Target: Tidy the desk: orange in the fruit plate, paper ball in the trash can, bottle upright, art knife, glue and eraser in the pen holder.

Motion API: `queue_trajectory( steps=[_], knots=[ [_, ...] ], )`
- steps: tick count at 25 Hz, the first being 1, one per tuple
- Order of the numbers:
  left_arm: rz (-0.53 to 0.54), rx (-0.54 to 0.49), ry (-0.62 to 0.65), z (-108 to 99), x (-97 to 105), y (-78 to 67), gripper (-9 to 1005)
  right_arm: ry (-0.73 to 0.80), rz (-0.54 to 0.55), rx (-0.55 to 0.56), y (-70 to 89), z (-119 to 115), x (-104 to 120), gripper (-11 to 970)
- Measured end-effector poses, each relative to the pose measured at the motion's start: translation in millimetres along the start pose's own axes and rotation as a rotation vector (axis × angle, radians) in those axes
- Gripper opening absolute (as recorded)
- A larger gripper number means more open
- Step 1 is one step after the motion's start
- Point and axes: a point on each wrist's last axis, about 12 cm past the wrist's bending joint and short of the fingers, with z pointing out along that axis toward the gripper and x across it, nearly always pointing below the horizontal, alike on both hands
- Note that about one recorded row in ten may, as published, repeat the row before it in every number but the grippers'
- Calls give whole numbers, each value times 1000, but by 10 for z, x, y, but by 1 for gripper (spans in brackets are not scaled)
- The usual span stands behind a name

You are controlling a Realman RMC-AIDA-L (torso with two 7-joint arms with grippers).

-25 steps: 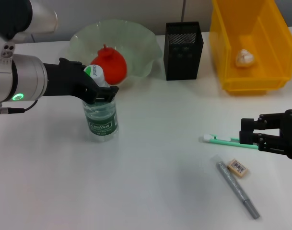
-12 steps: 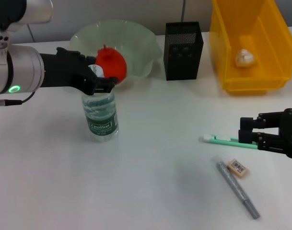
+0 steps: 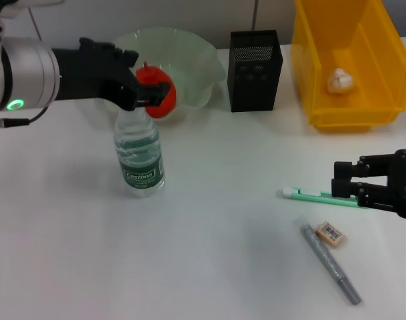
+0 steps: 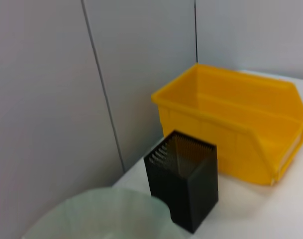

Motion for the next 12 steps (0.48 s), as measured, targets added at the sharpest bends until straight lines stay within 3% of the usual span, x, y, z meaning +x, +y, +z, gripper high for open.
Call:
queue_trajectory(
  steps=[8,12],
  knots=[
    [43,-8,-37,-88,-123,-37,681,-17,22,8,-6,-21,38,353],
    [59,38,-47,-91,-150,-117,663,-39,47,7,-35,-50,76,352]
  ],
)
